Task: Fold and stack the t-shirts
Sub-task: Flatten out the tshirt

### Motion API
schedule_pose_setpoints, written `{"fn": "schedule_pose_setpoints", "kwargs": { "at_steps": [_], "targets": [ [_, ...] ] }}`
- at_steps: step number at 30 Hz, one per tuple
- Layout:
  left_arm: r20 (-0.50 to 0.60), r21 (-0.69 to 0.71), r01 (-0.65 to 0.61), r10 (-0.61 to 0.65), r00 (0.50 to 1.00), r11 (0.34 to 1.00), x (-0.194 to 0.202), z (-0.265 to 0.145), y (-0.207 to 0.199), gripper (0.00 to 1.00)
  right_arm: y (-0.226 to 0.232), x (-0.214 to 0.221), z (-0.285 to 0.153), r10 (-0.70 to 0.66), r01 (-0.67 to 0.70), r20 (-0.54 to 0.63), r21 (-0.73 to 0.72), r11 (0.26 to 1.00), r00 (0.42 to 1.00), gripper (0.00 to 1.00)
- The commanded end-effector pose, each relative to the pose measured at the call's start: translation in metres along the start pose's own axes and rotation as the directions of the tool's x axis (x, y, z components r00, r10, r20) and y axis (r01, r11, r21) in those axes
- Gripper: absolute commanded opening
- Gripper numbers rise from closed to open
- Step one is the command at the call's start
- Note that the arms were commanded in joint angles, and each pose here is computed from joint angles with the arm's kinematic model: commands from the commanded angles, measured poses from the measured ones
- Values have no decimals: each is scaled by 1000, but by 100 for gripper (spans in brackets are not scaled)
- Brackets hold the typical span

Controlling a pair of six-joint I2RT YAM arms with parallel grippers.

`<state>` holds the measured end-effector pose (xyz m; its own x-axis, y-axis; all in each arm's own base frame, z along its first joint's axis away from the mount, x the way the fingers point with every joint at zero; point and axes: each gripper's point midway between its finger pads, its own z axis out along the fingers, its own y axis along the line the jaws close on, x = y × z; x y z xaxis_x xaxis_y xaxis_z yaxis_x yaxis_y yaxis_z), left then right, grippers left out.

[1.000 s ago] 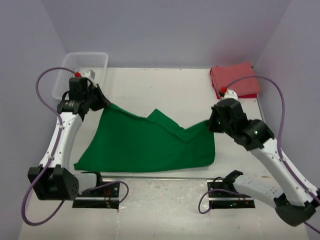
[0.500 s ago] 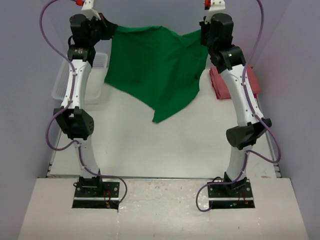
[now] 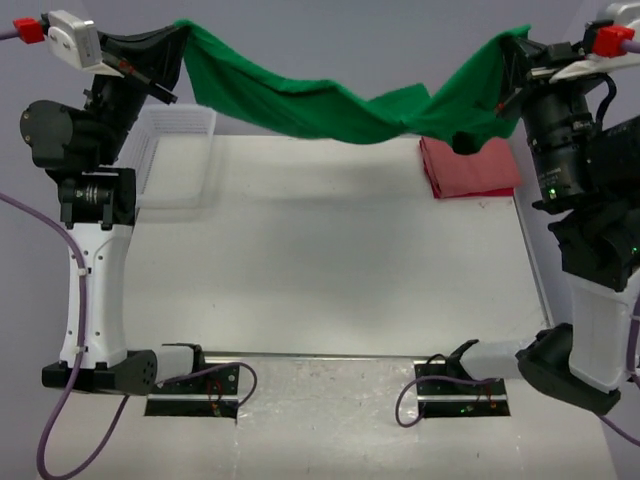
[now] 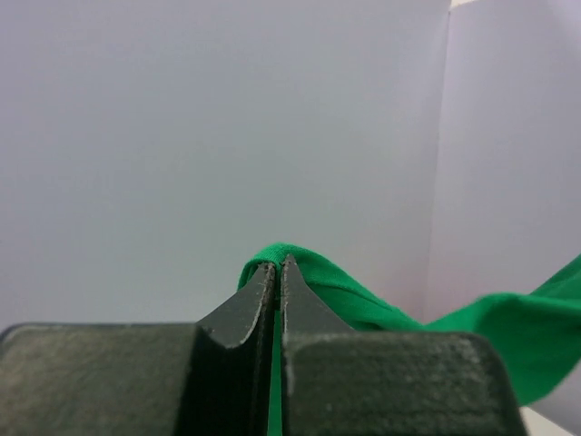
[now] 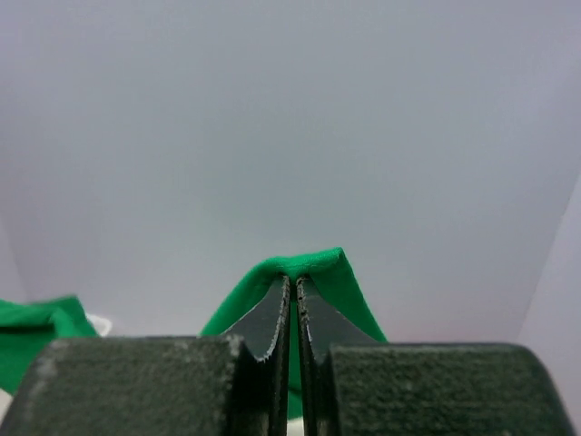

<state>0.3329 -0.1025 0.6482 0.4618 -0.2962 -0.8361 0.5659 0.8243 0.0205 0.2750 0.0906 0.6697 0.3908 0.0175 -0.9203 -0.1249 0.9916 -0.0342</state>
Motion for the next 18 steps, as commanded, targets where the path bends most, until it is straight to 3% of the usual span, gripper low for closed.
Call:
{"fn": "schedule_pose_setpoints", "kwargs": {
  "at_steps": [1,2,4,8,9,11,12,16,18],
  "targets": [
    [-111,-1,99,-98,989,995,36,-19,-9,0,-3,22,-22,-47,48,-104,15,999,993,0],
    [-106,1,91,-90,990,996,29,-26,-15,0,8,31,-30,-47,44,-127,-25,999,991,0],
    [-86,-13,45,-46,995,999,12,-47,-26,0,-1,11,-56,2,-4,-69,-38,999,998,0],
    [-91,-78,-11,4,996,997,10,-51,-14,0,-5,8,-59,-15,14,-57,-25,1000,998,0],
    [-158,-105,1,-18,987,994,36,-45,-1,0,-5,4,-53,-14,14,-33,-7,1000,999,0],
    [-175,-120,-10,-11,984,993,50,-34,13,0,10,3,-35,-55,55,2,-22,998,998,0],
    [-211,-142,2,-32,977,990,76,-24,29,0,10,4,-26,-79,79,7,-1,997,997,0],
    [-222,-179,-26,-15,975,984,121,12,74,0,24,27,47,-156,156,-5,38,987,988,0],
    [-195,-229,-35,-10,981,973,142,35,106,0,14,30,76,-163,159,52,67,985,985,0]
  ]
}}
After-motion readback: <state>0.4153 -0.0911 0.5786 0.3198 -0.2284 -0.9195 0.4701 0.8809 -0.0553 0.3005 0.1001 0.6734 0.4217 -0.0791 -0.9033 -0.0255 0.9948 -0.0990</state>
